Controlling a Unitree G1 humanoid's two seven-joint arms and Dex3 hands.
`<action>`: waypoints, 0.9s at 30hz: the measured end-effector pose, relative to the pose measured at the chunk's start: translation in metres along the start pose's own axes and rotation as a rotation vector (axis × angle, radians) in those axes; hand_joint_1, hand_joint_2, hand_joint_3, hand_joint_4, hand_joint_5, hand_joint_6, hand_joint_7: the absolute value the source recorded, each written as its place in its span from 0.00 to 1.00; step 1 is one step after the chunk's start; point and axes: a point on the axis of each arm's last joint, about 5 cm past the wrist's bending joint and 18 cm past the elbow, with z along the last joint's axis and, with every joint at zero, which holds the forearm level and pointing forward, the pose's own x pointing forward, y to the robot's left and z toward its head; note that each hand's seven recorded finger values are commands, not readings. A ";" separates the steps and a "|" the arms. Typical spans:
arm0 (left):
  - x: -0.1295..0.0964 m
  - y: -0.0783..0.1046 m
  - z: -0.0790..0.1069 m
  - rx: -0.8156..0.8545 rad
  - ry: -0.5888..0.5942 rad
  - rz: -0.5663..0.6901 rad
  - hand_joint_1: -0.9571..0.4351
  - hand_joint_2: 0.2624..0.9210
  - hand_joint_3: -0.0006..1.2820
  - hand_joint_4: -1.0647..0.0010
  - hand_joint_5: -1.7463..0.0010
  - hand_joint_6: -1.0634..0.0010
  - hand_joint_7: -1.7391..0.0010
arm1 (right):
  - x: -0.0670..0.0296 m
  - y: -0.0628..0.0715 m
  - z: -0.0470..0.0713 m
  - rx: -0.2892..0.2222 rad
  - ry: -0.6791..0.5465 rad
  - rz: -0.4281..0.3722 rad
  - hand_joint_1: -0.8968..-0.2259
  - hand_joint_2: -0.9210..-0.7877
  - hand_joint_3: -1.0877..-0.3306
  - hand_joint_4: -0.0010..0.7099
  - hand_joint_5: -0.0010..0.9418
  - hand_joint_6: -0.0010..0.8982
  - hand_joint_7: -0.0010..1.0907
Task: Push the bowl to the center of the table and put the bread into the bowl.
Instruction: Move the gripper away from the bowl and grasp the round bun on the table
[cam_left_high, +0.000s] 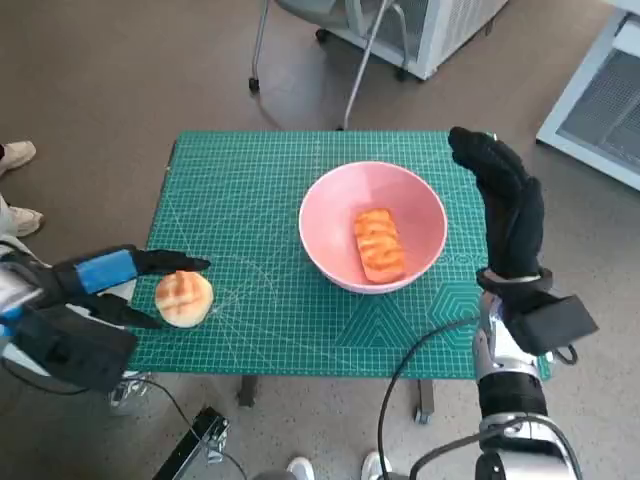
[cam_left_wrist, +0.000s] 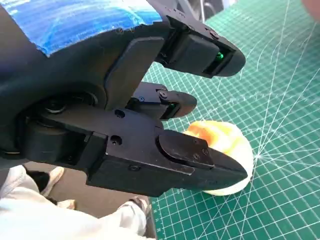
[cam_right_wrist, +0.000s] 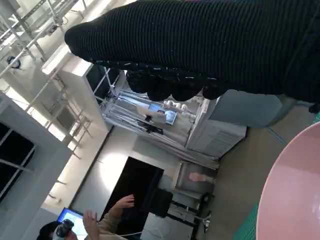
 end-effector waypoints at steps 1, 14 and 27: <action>0.002 -0.002 0.001 0.007 0.005 -0.005 0.65 0.77 0.00 0.66 1.00 0.55 1.00 | 0.0002 0.000 0.000 -0.001 -0.002 0.000 0.53 0.00 0.39 0.57 0.00 0.06 0.73; 0.030 -0.017 0.007 0.088 0.040 -0.051 0.71 0.90 0.02 0.48 0.97 0.41 0.98 | 0.0027 -0.003 0.003 -0.006 -0.006 0.000 0.51 0.00 0.39 0.57 0.00 0.06 0.73; 0.042 -0.019 0.004 0.102 -0.020 -0.024 0.69 1.00 0.10 0.54 0.24 0.35 0.37 | 0.0009 -0.006 0.003 0.006 0.005 -0.017 0.51 0.00 0.41 0.57 0.00 0.07 0.72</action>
